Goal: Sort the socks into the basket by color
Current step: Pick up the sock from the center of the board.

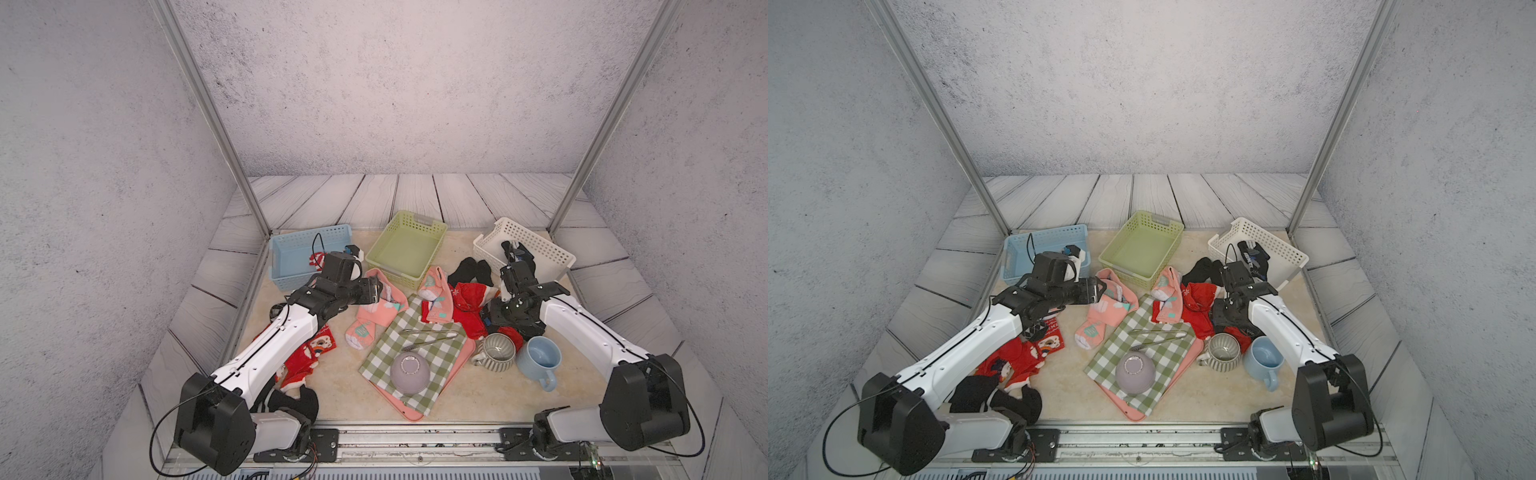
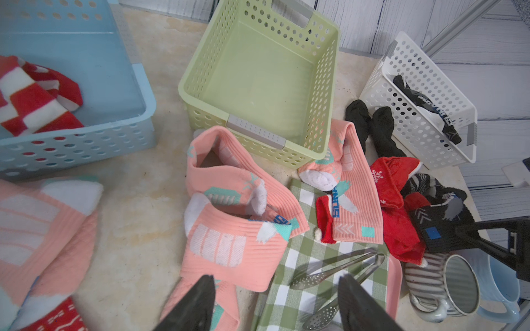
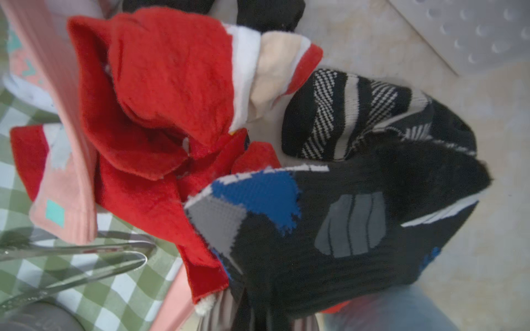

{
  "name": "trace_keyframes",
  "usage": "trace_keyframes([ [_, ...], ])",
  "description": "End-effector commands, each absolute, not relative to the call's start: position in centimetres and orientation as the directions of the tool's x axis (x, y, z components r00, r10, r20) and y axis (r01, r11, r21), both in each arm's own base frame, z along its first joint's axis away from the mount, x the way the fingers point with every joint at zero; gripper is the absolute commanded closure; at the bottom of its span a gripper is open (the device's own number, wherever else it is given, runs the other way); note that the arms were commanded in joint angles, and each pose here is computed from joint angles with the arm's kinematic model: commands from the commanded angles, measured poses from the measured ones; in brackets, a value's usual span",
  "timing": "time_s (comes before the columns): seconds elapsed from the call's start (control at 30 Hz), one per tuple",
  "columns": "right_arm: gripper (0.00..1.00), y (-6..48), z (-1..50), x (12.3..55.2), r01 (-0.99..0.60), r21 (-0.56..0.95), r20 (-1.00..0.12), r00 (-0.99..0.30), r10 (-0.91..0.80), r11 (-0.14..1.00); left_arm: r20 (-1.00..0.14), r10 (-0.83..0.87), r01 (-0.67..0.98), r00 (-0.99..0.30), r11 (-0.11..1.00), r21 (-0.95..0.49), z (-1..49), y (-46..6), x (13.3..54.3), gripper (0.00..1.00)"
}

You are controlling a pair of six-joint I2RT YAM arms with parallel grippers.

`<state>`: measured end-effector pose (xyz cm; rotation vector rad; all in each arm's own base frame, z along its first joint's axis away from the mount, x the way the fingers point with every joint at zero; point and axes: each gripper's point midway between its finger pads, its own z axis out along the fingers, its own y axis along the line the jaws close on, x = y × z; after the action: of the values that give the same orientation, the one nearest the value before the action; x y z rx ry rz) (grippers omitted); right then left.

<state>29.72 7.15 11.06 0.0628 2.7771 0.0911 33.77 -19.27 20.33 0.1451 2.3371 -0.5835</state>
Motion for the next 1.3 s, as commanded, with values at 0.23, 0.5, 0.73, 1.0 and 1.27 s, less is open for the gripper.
trace_keyframes([
  [0.23,1.00,6.5,17.4,29.5,0.047,0.088,-0.491,-0.867,0.084,0.995,-0.680,-0.053,0.273,-0.731,0.891,-0.363,20.7,-19.8,33.9,0.30],
  [0.5,1.00,5.9,23.1,29.4,0.057,0.111,-0.610,-0.784,0.114,0.992,-0.686,-0.047,0.274,-0.726,0.896,-0.351,20.8,-19.6,33.8,0.30],
  [0.73,1.00,5.5,30.0,32.6,0.071,0.103,-0.745,-0.655,0.125,0.992,-0.697,-0.036,0.266,-0.716,0.909,-0.320,21.1,-18.7,33.3,0.29],
  [1.0,1.00,5.9,37.4,37.3,0.056,0.108,-0.869,-0.479,0.121,0.993,-0.698,-0.025,0.257,-0.715,0.920,-0.297,21.2,-17.7,32.3,0.27],
  [1.27,1.00,5.6,45.5,42.7,0.061,0.101,-0.952,-0.285,0.115,0.993,-0.697,-0.028,0.249,-0.717,0.923,-0.293,21.1,-17.1,31.4,0.27],
])
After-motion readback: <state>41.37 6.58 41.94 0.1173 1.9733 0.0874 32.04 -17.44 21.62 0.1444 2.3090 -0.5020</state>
